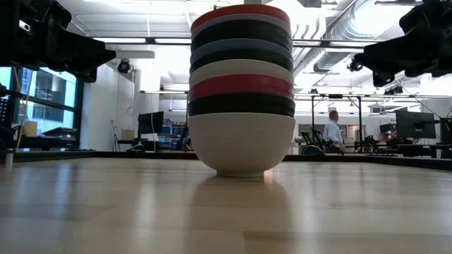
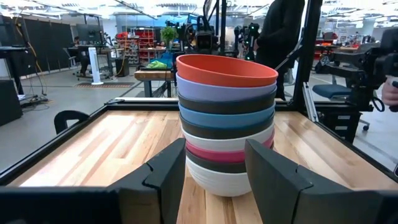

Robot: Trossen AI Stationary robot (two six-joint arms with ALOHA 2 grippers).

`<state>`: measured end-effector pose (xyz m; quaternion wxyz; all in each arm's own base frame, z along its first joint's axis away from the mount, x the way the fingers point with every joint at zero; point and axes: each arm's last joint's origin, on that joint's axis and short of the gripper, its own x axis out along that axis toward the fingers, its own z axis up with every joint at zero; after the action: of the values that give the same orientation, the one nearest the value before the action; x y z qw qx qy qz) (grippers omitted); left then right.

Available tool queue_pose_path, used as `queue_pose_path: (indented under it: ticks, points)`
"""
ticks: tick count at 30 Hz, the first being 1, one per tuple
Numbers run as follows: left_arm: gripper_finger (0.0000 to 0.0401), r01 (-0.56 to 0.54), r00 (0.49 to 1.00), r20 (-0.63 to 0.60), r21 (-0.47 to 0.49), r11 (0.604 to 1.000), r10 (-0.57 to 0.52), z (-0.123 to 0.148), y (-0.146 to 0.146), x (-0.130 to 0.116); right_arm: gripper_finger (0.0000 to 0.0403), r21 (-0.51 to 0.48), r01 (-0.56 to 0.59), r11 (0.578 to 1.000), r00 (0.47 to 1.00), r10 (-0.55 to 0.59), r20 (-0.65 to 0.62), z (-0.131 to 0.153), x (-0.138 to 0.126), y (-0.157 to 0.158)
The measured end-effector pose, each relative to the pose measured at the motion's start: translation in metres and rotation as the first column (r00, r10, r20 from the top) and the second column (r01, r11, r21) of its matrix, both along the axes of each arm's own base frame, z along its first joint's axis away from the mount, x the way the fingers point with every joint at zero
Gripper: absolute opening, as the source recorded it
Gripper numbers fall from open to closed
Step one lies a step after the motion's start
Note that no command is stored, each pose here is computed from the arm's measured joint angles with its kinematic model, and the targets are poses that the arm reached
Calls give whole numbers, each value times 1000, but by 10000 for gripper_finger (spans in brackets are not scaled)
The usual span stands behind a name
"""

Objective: Nest bowls inside each other
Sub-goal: Return to Home Position

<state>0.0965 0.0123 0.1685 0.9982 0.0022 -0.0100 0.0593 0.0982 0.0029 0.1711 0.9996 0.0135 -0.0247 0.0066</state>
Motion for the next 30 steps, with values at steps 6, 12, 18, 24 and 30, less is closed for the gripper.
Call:
queue_pose_path:
  ticks: [6, 12, 18, 24, 30]
  points:
    - [152, 0, 1000, 0, 0, 1000, 0, 0, 0, 0, 126, -59, 6, 998, 998, -3, 60, 6, 0, 0]
    - [152, 0, 1000, 0, 0, 1000, 0, 0, 0, 0, 126, -77, 6, 997, 1000, -4, 27, 2, 0, 0]
    - [152, 0, 1000, 0, 0, 1000, 0, 0, 0, 0, 126, -54, 0, 999, 999, -2, -41, -4, 0, 0]
    - [152, 0, 1000, 0, 0, 1000, 0, 0, 0, 0, 126, -60, 22, 998, 999, -24, -38, -4, 0, -1]
    - [152, 0, 1000, 0, 0, 1000, 0, 0, 0, 0, 126, -105, 31, 994, 999, -35, -36, -4, 0, -1]
